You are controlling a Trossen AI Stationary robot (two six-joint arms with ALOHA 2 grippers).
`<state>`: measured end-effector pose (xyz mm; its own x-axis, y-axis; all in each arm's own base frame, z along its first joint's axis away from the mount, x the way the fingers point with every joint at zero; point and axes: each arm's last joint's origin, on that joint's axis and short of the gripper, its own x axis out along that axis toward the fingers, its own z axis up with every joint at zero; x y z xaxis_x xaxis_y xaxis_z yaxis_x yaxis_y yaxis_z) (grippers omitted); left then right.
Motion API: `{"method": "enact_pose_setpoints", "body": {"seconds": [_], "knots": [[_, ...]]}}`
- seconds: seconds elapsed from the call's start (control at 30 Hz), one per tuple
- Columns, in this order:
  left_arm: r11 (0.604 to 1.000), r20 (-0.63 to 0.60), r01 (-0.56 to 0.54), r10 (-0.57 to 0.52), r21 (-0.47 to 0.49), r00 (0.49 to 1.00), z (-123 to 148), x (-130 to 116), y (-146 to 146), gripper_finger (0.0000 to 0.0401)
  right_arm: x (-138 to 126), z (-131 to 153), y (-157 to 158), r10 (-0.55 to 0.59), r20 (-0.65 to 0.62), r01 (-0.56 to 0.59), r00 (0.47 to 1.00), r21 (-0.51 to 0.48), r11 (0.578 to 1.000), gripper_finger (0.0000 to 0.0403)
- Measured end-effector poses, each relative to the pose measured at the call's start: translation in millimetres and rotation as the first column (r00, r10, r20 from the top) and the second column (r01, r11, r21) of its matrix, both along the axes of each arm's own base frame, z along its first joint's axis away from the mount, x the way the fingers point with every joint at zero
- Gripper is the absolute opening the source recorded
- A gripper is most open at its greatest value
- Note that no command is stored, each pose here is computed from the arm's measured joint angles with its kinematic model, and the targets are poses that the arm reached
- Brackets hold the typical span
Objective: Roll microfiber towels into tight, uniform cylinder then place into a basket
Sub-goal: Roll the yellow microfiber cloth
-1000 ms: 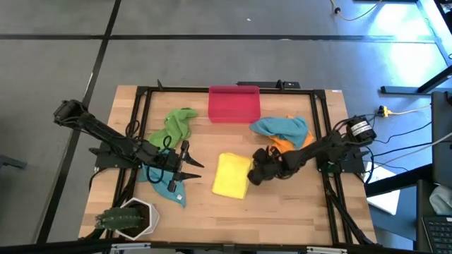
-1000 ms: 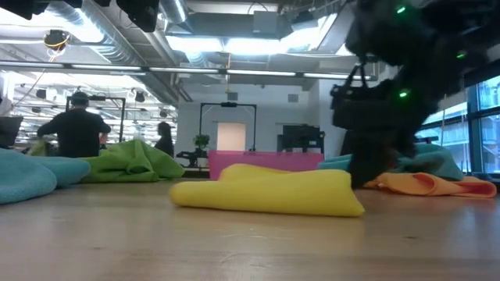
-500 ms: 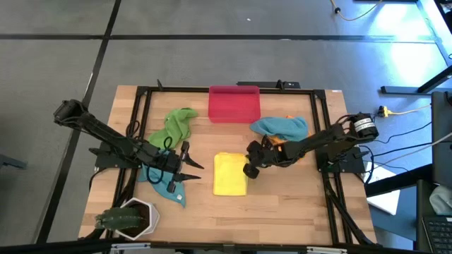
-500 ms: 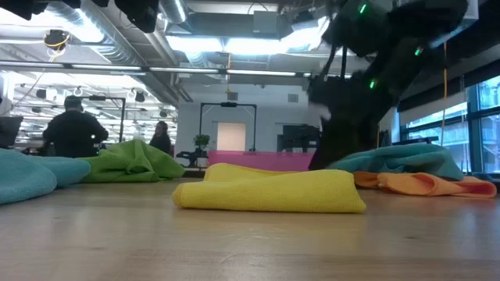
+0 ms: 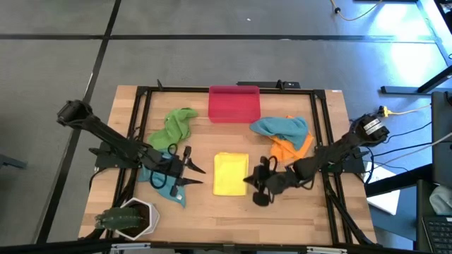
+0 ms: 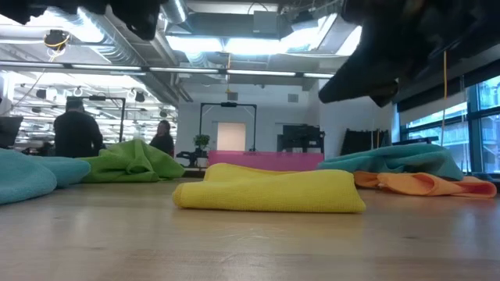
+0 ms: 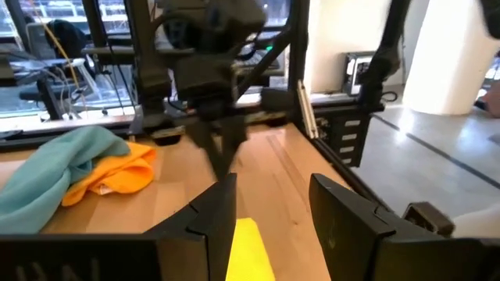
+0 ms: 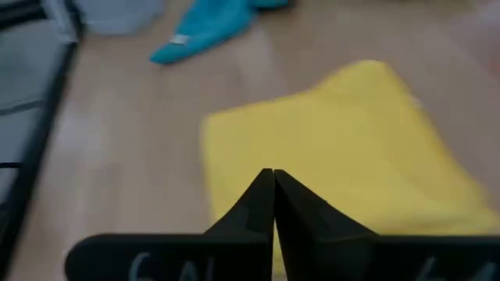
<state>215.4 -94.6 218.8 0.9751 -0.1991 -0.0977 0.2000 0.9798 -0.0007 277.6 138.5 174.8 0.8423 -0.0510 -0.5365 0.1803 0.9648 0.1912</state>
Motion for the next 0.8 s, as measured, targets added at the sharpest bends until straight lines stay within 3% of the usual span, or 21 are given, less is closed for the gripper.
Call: {"method": "enact_pose_setpoints", "body": {"seconds": [0.2,0.47,0.8], "knots": [[1.0,0.0,-0.012,0.012,0.001,1.0,-9.7,11.5,-2.8,0.0151,1.0,-20.2,20.9,0.076,-0.007,-0.077,0.997,-0.005,0.997,0.0082],[0.999,-0.076,0.0,0.003,0.037,0.997,-16.5,33.3,-14.9,0.0151,-3.3,-32.9,29.4,0.078,-0.038,-0.081,0.996,-0.073,0.994,0.0188],[0.995,-0.2,0.026,-0.006,0.098,0.98,-40.8,65.4,-30.4,0.0151,-6.3,-31.9,34.7,0.116,-0.028,-0.119,0.993,-0.144,0.982,0.0197]]}}
